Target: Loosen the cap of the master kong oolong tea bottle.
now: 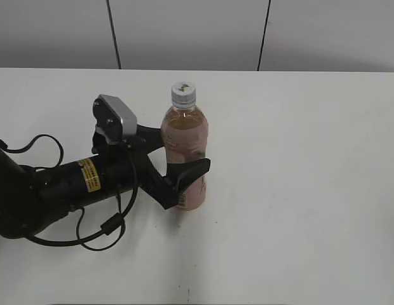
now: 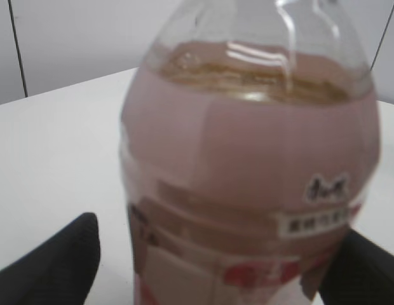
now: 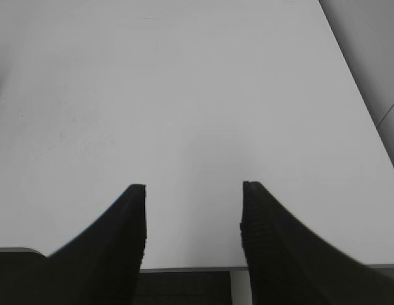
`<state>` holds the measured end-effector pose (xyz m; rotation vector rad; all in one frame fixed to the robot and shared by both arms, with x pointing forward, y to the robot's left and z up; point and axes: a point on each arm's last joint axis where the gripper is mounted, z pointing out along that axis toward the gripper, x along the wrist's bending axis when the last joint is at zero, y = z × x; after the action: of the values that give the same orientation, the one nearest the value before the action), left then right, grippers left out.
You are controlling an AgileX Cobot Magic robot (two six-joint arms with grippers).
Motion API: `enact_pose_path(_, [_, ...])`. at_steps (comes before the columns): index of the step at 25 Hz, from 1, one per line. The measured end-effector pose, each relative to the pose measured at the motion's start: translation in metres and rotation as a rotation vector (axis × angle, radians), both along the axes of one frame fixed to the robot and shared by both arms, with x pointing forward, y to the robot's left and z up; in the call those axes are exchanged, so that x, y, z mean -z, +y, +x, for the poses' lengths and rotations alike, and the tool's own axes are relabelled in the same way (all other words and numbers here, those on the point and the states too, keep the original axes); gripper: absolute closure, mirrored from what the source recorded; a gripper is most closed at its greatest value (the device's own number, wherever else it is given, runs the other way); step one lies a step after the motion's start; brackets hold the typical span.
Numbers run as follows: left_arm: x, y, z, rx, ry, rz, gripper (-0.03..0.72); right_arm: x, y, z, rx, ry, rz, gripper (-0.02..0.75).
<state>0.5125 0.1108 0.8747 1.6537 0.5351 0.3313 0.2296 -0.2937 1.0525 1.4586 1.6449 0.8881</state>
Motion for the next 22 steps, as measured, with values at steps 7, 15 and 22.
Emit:
enact_pose_path(7, [-0.0001,-0.0006,0.0,-0.006,0.001,-0.002,0.267,0.0,0.0,0.0,0.0,0.0,0.0,0.366])
enact_pose_path(15, [0.0,-0.0013,-0.0009,0.005,-0.001,0.0,0.306,0.0,0.0,0.0,0.0,0.0,0.0,0.367])
enact_pose_path(22, [0.0,-0.0014,-0.001,0.007,-0.001,0.001,0.306,0.0,0.0,0.0,0.0,0.0,0.0,0.367])
